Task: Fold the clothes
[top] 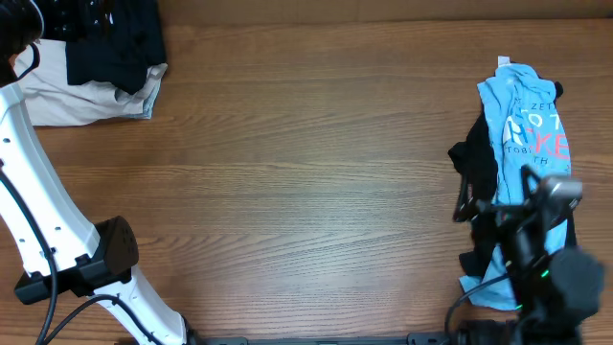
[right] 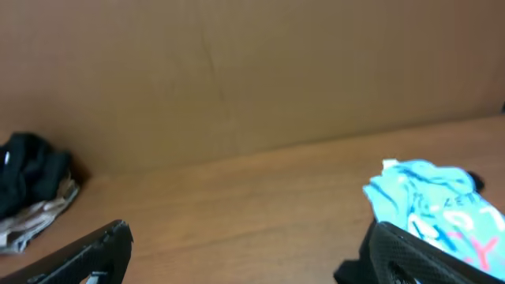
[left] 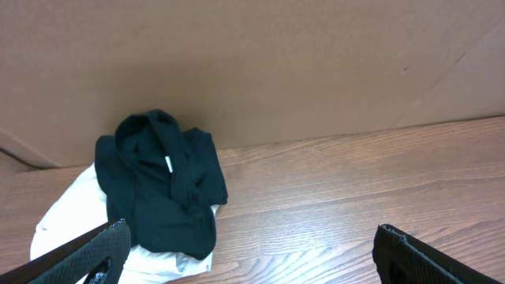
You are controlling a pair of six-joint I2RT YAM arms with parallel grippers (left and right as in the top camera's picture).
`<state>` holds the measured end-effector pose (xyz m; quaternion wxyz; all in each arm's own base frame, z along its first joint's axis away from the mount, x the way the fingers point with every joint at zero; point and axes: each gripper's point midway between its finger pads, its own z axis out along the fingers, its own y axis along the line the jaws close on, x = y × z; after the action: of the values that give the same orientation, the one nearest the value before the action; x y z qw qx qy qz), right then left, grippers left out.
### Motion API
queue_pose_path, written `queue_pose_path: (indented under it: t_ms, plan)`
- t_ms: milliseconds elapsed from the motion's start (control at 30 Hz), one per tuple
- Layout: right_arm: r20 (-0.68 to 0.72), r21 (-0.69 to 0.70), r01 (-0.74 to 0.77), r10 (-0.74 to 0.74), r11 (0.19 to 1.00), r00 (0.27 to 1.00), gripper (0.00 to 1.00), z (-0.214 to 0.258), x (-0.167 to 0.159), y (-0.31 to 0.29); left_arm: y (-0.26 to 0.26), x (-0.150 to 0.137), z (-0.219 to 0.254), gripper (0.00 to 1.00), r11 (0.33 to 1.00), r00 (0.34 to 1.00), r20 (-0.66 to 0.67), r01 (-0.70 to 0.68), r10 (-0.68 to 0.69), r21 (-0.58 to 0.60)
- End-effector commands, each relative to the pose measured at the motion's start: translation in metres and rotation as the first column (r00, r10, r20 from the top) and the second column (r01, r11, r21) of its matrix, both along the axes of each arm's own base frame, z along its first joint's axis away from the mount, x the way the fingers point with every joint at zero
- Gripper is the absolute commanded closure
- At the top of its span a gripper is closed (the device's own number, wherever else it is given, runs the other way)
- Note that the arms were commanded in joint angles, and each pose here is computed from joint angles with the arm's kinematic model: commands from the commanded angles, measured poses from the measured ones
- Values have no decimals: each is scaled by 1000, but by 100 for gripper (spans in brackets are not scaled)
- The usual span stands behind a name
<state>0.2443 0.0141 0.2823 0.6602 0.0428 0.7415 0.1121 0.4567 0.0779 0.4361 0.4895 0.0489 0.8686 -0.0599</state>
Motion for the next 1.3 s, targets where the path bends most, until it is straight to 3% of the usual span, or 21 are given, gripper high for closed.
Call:
queue_pose_path:
  t_ms: [0, 333, 600, 1267]
  plan:
    - [28, 0, -32, 32, 999, 999, 0, -38, -2, 5, -3, 1, -2, 0, 1000, 1000, -6, 4, -5, -20]
    - [161, 10, -60, 58, 998, 985, 0, -90, -1, 12, -3, 1, -2, 0, 1000, 1000, -6, 4, -5, -20]
    - [94, 16, -63, 61, 998, 994, 0, -109, 0, 13, -3, 1, -2, 0, 1000, 1000, -6, 4, -5, -20]
    - [97, 16, -63, 61, 998, 993, 0, -108, 0, 13, -3, 1, -2, 0, 1000, 1000, -6, 4, -5, -20]
